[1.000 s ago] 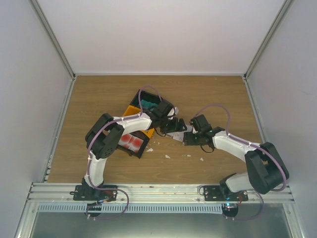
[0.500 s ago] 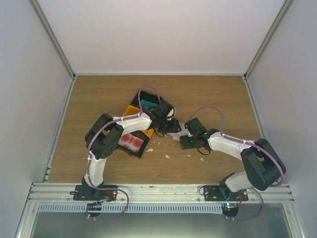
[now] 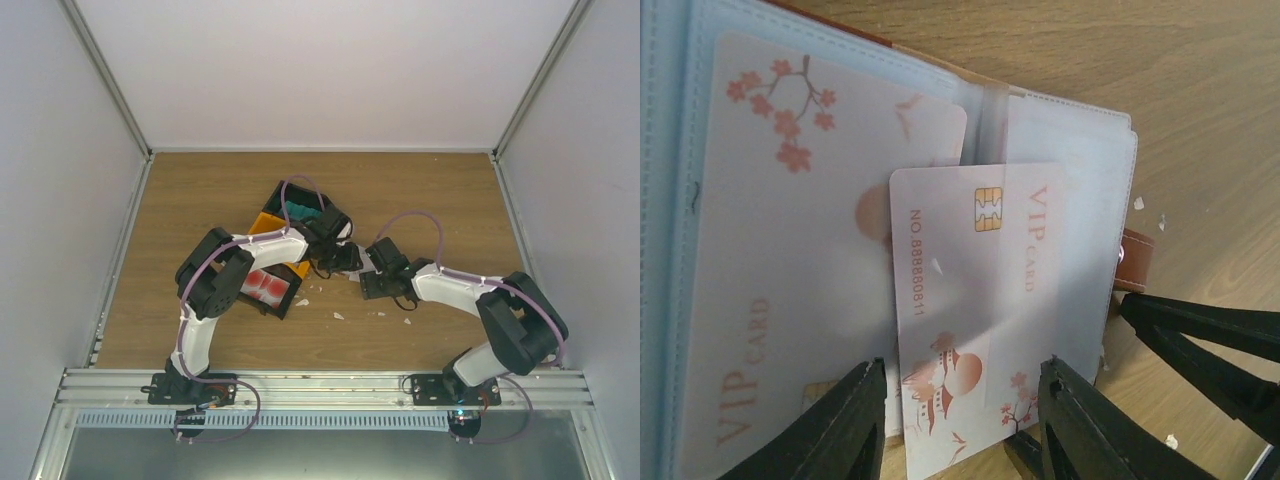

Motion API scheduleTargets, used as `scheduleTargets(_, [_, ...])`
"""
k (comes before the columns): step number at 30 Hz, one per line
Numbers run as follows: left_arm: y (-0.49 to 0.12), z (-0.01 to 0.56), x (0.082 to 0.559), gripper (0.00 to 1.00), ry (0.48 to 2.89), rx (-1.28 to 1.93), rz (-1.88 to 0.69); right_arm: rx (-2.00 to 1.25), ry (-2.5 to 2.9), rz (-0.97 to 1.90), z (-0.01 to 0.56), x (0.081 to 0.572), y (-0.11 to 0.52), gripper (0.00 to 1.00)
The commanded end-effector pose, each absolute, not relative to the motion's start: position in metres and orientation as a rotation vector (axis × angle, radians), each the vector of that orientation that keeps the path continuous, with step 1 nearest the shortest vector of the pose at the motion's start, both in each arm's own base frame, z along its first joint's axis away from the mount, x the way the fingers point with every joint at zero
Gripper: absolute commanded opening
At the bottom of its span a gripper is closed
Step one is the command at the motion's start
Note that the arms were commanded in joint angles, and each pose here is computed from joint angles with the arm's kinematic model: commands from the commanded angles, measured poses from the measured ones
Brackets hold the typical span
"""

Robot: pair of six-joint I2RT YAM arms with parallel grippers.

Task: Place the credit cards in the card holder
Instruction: Insert the credit card into the card holder.

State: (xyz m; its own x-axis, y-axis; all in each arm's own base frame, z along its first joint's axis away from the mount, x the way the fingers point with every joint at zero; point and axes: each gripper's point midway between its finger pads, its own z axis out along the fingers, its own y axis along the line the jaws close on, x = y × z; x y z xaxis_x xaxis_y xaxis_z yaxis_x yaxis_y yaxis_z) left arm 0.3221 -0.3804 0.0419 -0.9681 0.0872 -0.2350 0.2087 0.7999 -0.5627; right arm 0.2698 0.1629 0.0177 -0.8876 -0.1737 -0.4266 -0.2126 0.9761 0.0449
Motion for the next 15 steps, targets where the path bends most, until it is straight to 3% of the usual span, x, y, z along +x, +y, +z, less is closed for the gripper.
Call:
scheduleTargets(1, [-0.385, 0.040, 0.332, 0.43, 2.773, 0.238, -0.896, -0.206, 2.701, 0.064, 0.012, 0.270, 0.156, 0.76])
scheduleTargets(8, [-0.395, 0.039, 0.335, 0.36, 2.747, 0.283, -0.944, -0.147, 2.686, 0.077, 0.017, 0.274, 0.156, 0.72])
scheduleTargets(15, [-0.411, 0.043, 0.336, 0.36, 2.700, 0.363, -1.045, -0.120, 2.685, 0.091, 0.018, 0.275, 0.158, 0.71])
